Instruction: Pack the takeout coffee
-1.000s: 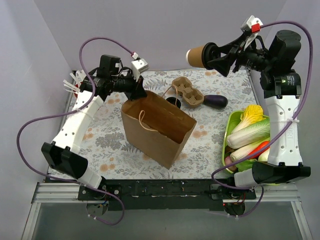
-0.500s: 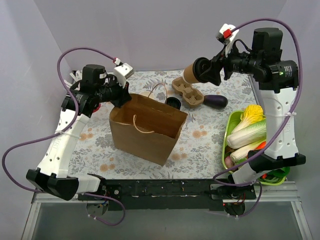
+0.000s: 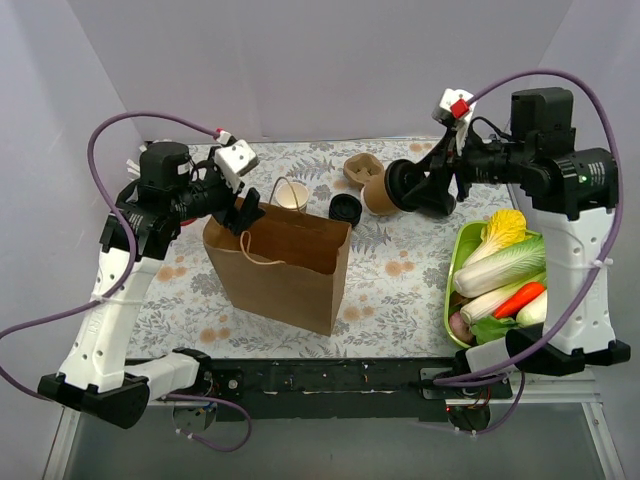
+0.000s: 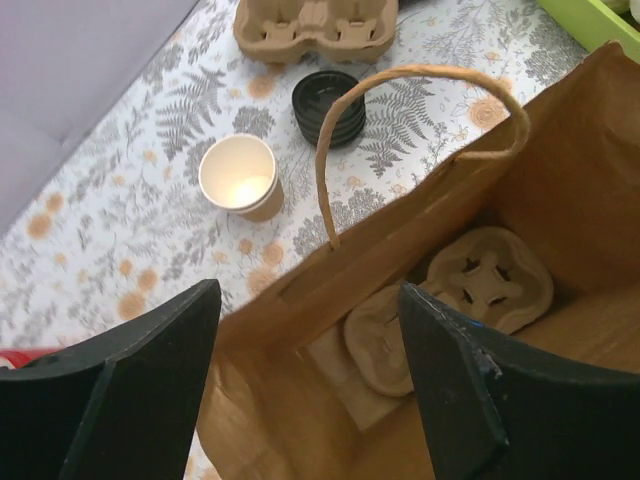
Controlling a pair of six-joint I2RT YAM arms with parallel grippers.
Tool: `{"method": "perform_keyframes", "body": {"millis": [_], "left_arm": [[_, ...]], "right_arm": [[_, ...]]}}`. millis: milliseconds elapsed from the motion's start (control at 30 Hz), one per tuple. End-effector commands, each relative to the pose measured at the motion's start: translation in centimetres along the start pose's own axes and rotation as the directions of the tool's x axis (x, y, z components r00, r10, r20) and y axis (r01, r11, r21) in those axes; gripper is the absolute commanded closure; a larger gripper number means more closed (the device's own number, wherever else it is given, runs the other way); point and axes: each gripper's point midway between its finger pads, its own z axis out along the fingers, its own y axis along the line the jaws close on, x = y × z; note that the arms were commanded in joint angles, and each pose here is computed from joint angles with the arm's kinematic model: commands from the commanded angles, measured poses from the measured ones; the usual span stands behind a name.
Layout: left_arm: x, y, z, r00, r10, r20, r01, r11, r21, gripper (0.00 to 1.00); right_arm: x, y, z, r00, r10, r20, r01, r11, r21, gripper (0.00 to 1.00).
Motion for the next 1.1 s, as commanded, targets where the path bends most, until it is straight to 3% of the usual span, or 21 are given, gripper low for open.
{"method": "perform_keyframes", "body": {"millis": [0,133,167,367,533,733,867,967,1067], "left_arm": [[-3.2,-1.4,-0.9,0.962,0.234,0.138,-0.249,0.964,0.099,0.27],[-3.1,-2.6,0.2,0.976,0.199,0.091,-0.216,0.944,0.25,0.32],[-2.0,-2.7,1.2,0.986,0.163,0.036,-0.166,0.941,0.296,0.33],[-0.7,-2.7,2.6,0.974,0.225,0.005,-0.21,0.902,0.378,0.37],[0.7,-2.7,3.9,0.976,0.21,-0.055,-0.164,0.881,0.443,0.42],[2.3,-2.9,4.0,0.964,0.248,-0.095,-0.175,0.863,0.474,0.61],[3.3,-3.0,3.7,0.959,0.258,-0.118,-0.174,0.864,0.473,0.75],[3.8,-2.8,3.4,0.961,0.219,-0.166,-0.126,0.887,0.444,0.98],[2.9,-2.8,2.9,0.973,0.137,-0.187,-0.053,0.917,0.395,1.0]], "right_arm": [[-2.4,4.1,-1.8,0.991,-0.056,0.119,0.07,0.991,-0.115,0.99],[-3.8,5.0,-2.0,0.984,-0.054,0.167,0.081,0.983,-0.162,0.99],[-4.4,5.6,-2.1,0.981,-0.033,0.191,0.072,0.977,-0.2,0.99],[-6.3,7.0,-1.0,0.968,0.008,0.25,0.08,0.937,-0.341,0.99],[-6.8,7.9,1.2,0.971,-0.005,0.24,0.107,0.904,-0.414,0.99],[-5.9,11.5,4.7,0.974,-0.108,0.198,0.193,0.854,-0.483,0.99],[-5.7,9.3,7.7,0.963,-0.219,0.159,0.26,0.913,-0.315,0.99],[-7.4,8.6,8.1,0.939,-0.265,0.218,0.314,0.92,-0.234,0.99],[-8.2,8.7,8.5,0.929,-0.281,0.241,0.335,0.914,-0.227,0.99]]}}
